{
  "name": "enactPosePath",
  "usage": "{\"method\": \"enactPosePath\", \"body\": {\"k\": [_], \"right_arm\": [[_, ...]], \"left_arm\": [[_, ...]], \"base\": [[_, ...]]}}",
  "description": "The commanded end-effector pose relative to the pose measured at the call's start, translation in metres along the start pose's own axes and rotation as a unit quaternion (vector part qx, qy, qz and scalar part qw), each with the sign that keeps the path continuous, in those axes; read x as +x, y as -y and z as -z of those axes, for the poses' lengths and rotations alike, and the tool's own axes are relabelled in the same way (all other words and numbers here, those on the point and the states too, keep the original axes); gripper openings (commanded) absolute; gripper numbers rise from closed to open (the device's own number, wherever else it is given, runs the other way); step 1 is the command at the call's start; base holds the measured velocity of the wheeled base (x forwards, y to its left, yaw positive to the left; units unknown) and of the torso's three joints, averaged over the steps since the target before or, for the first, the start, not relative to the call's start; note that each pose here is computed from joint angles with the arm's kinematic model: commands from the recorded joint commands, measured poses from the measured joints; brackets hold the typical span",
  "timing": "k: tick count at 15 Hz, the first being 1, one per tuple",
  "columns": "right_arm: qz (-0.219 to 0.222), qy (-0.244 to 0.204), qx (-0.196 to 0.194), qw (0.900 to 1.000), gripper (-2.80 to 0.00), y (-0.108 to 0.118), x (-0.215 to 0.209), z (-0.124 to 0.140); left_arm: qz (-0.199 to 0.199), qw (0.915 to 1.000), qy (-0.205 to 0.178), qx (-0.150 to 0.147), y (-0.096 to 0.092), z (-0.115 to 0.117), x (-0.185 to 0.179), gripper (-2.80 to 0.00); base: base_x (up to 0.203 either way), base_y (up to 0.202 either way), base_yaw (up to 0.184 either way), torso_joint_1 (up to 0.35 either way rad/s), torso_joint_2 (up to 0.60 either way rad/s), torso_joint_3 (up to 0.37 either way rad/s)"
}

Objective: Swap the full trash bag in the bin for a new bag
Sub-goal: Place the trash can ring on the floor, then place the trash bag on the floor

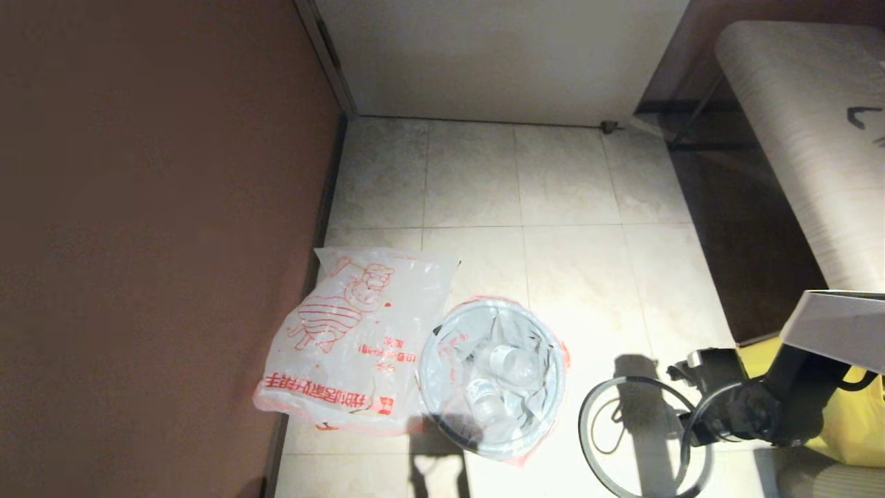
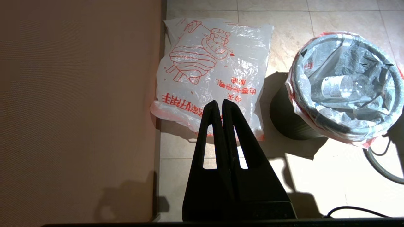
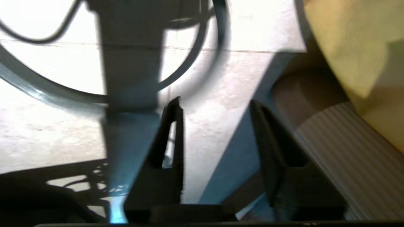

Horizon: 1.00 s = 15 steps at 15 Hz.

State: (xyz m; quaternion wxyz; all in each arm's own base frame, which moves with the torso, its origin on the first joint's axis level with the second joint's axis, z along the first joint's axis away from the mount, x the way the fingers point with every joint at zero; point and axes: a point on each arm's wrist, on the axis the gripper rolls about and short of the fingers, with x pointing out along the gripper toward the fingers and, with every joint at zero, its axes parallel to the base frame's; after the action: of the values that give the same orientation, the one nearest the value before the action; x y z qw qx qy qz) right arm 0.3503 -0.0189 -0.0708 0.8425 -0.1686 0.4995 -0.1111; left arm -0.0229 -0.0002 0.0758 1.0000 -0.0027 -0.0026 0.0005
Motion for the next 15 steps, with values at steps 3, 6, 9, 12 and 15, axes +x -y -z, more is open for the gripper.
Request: {"method": "enactPosePath", "body": {"k": [3, 6, 9, 12, 15], "right_arm": [[0.012, 0.020, -0.004, 1.000, 0.00, 0.001, -0.026, -0.004], [-0.057, 0.071, 0.006, 0.996, -2.80, 0.012, -0.064, -0.008], [-0.135, 0.110, 0.009, 0.985, -2.80, 0.016, -0.088, -0.008], [-0.187, 0.180, 0.007, 0.966, -2.80, -0.011, -0.098, -0.010], [-0.217, 0.253, 0.007, 0.943, -2.80, -0.020, -0.110, -0.017]], "left_arm": [[0.000, 1.0000, 0.001, 0.000, 0.000, 0.000, 0.000, -2.80], [0.000, 1.0000, 0.001, 0.000, 0.000, 0.000, 0.000, -2.80], [0.000, 1.0000, 0.001, 0.000, 0.000, 0.000, 0.000, -2.80], [0.001, 1.0000, 0.001, 0.000, 0.000, 0.000, 0.000, -2.80], [0.000, 1.0000, 0.001, 0.000, 0.000, 0.000, 0.000, -2.80]], "base": [[0.000, 0.000, 0.000, 0.000, 0.00, 0.000], [0.000, 0.000, 0.000, 0.000, 0.00, 0.000], [0.000, 0.000, 0.000, 0.000, 0.00, 0.000], [0.000, 0.000, 0.000, 0.000, 0.00, 0.000], [0.000, 0.000, 0.000, 0.000, 0.00, 0.000]]}}
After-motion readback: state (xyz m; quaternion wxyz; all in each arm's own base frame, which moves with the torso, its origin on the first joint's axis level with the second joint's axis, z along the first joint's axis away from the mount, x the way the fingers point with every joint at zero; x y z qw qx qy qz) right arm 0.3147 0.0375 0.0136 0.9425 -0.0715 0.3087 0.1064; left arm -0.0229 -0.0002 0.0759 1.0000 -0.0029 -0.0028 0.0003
